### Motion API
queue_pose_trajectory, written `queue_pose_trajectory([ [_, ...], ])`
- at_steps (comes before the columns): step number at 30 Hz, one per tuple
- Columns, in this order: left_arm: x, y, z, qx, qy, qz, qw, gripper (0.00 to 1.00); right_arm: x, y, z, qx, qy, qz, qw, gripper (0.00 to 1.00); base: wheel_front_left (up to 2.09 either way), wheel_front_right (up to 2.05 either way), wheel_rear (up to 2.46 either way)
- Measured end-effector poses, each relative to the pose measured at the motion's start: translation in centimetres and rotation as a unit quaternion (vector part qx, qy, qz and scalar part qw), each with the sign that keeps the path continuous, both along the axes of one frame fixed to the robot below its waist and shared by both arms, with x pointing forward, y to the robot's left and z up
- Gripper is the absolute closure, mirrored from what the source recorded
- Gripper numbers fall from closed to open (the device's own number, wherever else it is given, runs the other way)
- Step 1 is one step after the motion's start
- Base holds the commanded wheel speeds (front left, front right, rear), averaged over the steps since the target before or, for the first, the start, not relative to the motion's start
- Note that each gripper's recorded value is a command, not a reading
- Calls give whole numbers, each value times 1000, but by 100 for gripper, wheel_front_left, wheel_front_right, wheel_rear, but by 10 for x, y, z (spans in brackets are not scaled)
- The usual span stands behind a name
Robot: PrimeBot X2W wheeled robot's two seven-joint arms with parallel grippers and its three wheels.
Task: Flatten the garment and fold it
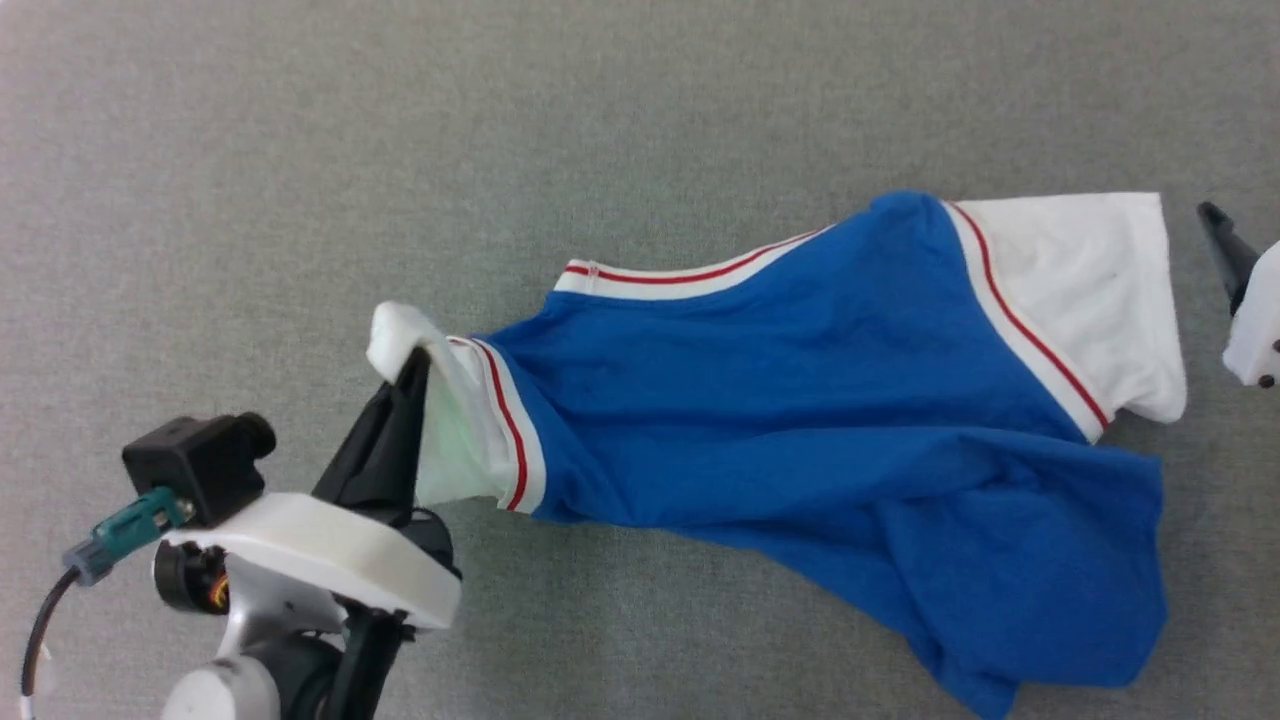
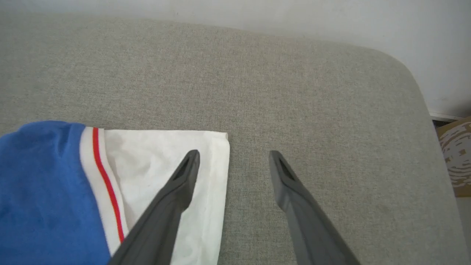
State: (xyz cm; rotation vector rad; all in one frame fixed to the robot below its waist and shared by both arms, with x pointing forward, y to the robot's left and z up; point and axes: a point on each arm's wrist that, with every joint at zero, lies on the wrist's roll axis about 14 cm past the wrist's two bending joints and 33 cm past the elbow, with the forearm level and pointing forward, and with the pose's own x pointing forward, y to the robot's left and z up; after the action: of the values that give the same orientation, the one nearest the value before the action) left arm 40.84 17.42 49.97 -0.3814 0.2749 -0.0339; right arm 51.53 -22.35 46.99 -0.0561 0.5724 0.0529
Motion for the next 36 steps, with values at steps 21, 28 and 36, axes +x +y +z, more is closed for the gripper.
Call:
queue_pose_trajectory([
  [21, 13, 2, -38, 5, 46, 7, 999, 100, 24, 25, -100, 50, 109, 4, 993, 100, 0, 0, 0],
  [28, 33, -3, -1, 20, -15, -11, 1000, 100, 31, 37, -53, 97, 12, 0, 995, 100, 0, 0, 0],
  [36, 78, -20, 96, 102, -139, -67, 983, 100, 41, 42, 69, 125, -159, 15, 979, 100, 0, 0, 0],
])
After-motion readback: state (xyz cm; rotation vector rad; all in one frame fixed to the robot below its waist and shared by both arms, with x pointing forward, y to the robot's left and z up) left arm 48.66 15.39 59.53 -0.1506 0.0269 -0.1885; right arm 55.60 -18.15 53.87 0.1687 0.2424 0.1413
